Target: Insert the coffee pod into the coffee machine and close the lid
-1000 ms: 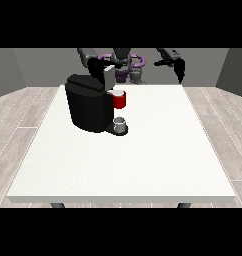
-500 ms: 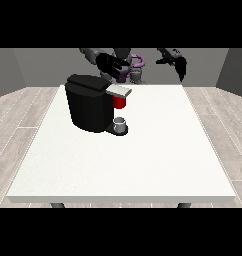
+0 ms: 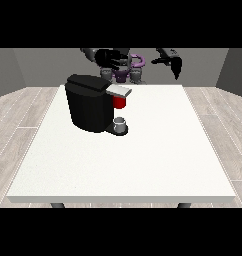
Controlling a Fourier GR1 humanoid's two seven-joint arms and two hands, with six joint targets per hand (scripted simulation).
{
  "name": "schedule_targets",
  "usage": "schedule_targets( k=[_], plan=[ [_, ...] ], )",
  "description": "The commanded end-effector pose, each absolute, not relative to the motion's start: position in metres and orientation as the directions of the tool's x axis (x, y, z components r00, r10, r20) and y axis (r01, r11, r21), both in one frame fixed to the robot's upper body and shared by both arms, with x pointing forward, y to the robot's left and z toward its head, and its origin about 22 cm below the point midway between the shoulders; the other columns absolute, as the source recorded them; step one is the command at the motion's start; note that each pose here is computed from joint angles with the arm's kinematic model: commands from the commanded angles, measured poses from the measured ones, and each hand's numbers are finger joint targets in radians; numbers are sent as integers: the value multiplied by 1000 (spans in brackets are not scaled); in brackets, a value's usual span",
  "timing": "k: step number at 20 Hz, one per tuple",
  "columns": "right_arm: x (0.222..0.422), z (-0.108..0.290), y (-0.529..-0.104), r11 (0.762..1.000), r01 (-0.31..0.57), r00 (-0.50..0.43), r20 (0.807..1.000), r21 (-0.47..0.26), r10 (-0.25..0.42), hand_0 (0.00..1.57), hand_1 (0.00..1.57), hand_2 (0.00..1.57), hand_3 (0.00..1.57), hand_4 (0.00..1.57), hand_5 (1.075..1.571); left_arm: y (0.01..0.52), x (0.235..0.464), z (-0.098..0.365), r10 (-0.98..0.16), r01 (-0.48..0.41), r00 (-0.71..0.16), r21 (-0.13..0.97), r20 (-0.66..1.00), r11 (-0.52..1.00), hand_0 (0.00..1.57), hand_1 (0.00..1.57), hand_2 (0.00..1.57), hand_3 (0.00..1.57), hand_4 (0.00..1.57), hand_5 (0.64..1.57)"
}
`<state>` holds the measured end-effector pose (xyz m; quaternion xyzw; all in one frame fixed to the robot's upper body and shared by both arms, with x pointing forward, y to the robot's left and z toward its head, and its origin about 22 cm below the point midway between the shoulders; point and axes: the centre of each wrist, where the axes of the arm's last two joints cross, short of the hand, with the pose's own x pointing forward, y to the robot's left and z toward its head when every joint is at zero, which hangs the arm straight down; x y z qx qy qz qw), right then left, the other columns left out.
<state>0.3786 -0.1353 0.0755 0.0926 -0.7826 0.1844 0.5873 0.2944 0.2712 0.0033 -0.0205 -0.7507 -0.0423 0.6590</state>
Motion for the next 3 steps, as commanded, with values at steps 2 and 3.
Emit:
schedule_targets(
  k=[2, 3],
  plan=[
    [334, 20, -138, 931, -363, -157, 987, -35, -24, 0, 0, 0, 0, 251, 1571, 267, 278, -23, -4, 43, -68, 7, 998, 999, 0, 0, 0, 0, 192, 1571],
    [321, -6, -151, 938, -345, -150, 988, -26, -28, 0, 0, 0, 0, 157, 1571, 268, 276, -19, -19, 49, -101, 24, 995, 999, 0, 0, 0, 0, 192, 1571]
  ],
)
